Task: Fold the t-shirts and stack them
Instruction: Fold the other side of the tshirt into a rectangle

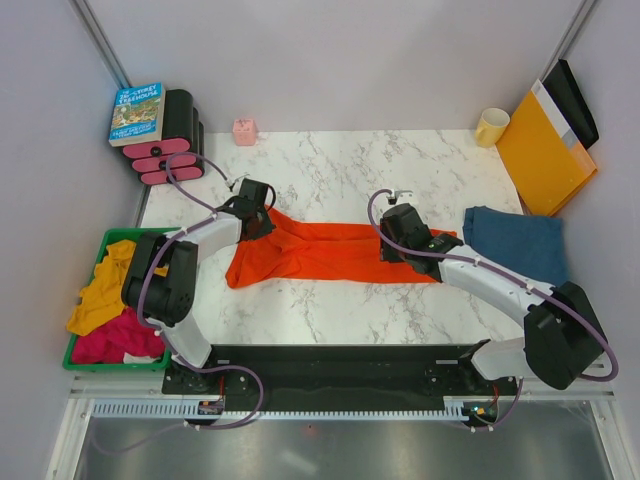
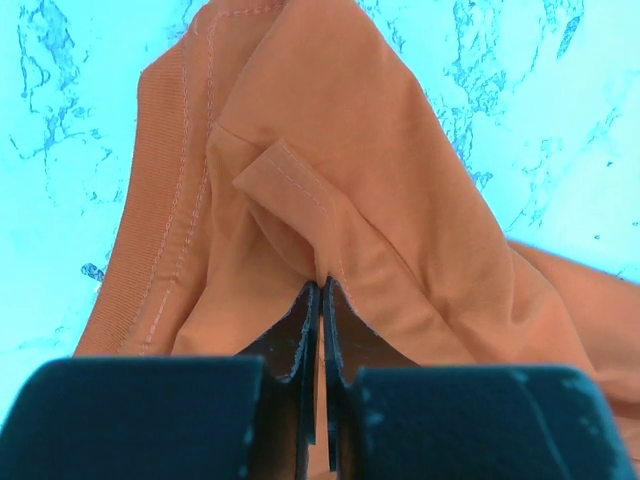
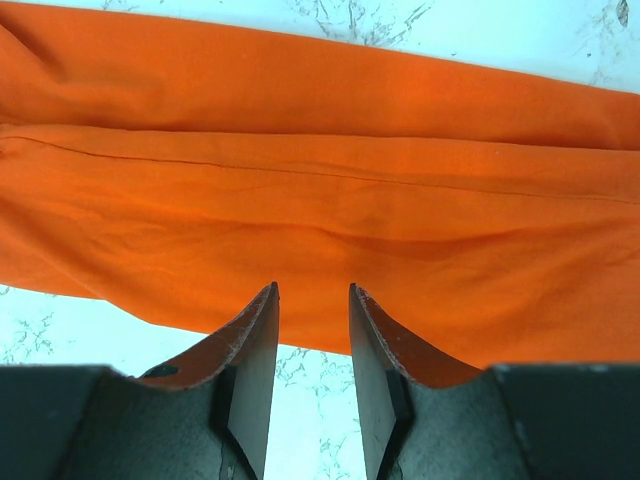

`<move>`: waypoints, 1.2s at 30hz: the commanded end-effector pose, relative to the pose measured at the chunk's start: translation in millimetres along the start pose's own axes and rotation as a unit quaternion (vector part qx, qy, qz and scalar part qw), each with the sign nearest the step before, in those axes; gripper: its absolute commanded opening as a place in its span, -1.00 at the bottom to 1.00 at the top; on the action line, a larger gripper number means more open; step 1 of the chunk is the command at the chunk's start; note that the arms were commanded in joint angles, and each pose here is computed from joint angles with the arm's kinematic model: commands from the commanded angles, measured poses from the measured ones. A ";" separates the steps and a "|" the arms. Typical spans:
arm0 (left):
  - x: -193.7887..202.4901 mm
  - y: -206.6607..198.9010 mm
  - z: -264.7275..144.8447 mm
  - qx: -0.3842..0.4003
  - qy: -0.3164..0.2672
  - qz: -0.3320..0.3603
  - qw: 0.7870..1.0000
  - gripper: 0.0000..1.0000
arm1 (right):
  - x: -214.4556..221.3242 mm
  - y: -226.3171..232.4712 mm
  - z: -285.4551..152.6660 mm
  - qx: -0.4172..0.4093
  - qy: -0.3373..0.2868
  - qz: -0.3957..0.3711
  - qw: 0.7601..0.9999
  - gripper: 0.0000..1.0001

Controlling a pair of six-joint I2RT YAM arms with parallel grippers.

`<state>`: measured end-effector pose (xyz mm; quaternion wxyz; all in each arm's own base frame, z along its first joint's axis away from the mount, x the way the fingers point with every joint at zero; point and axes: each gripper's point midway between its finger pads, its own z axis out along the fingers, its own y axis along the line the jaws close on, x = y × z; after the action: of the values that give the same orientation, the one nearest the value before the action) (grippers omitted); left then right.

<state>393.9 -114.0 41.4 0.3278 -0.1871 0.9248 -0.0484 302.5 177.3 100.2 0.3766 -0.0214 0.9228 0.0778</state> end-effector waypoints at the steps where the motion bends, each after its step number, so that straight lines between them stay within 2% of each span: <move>1: -22.5 -13.7 1.4 0.018 -0.029 -0.012 0.999 -0.96 | -5.1 1.7 1.1 0.002 -0.014 0.006 1.000 -0.18; 14: -59.8 -64.2 -25.5 0.096 -0.063 -0.009 0.993 -0.97 | -1.2 3.1 1.0 -0.004 -0.012 0.018 1.000 -0.18; 24: -55.6 -94.3 -3.7 0.118 -0.031 0.013 0.992 -0.94 | 4.9 -3.0 -3.1 0.003 -0.011 0.021 1.000 -0.19; 27: -49.8 -94.0 3.9 0.109 -0.015 0.012 0.994 -0.67 | 3.9 -3.6 -3.4 0.005 -0.012 0.021 1.000 -0.19; 28: -52.2 -94.2 -0.4 0.109 -0.020 0.011 0.994 -0.44 | 3.1 -2.6 -3.8 0.003 -0.012 0.022 1.000 -0.18; 30: -58.3 -91.0 -8.1 0.104 -0.034 0.009 0.994 -0.20 | 2.0 -1.7 -3.6 0.002 -0.012 0.022 1.000 -0.18; 31: -58.1 -87.3 -11.6 0.100 -0.038 0.011 0.994 0.01 | 2.1 -0.7 -3.5 0.000 -0.011 0.023 1.000 -0.17; 33: -73.3 -84.5 -31.0 0.099 -0.066 0.011 0.993 0.20 | -2.0 2.2 -3.4 -0.003 -0.014 0.023 1.000 -0.17; 34: -75.8 -80.1 -37.3 0.097 -0.073 0.011 0.993 0.51 | -3.1 3.1 -3.1 -0.004 -0.014 0.022 1.000 -0.17; 36: -88.6 -78.0 -63.0 0.107 -0.098 -0.002 0.989 0.61 | -7.8 8.2 -2.1 -0.010 -0.016 0.021 1.000 -0.17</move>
<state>445.5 -168.3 87.6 0.3599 -0.1469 0.9134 -0.1206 294.0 173.0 88.8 0.3673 -0.0078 0.9267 0.0786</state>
